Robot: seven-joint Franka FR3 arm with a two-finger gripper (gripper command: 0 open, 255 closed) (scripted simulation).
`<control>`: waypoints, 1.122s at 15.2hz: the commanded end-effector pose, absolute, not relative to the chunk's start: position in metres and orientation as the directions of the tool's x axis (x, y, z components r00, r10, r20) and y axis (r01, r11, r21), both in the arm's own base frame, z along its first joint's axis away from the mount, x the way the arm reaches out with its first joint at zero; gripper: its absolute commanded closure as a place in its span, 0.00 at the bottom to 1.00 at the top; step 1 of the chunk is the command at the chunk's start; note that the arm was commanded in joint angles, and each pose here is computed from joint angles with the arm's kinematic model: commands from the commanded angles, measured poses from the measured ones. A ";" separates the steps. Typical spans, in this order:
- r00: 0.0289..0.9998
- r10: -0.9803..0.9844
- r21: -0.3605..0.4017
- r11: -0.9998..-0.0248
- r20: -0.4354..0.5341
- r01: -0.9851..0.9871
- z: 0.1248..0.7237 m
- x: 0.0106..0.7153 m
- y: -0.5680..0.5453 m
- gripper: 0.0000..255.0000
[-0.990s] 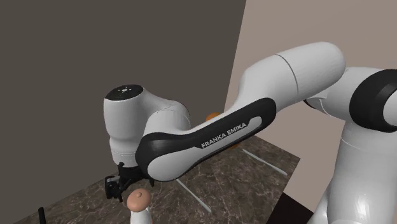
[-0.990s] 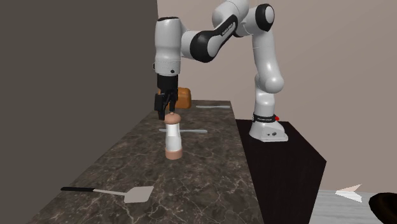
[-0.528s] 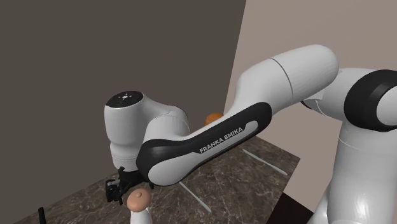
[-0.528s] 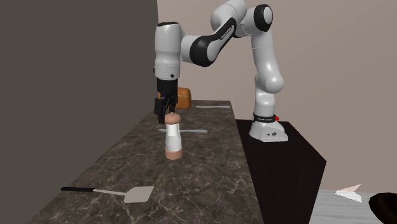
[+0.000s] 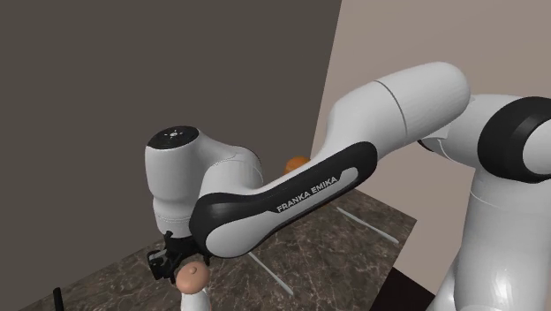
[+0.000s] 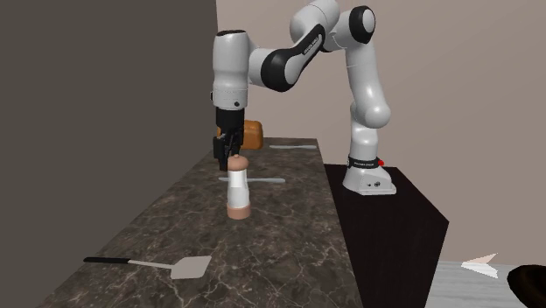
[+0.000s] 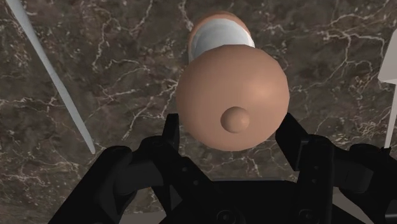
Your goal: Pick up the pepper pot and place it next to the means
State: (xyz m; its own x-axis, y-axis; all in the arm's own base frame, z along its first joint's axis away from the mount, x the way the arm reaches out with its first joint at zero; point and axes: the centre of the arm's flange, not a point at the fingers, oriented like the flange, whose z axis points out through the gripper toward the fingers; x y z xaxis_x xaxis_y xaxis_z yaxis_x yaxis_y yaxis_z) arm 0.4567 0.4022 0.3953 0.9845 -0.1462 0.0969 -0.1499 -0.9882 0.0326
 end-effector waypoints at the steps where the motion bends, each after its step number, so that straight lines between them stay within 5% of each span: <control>1: 0.985 -0.146 0.033 -0.988 0.096 -0.150 0.395 0.457 0.402 1.00; 17: 0.985 -0.146 0.033 -0.988 0.096 -0.150 0.463 0.456 0.402 1.00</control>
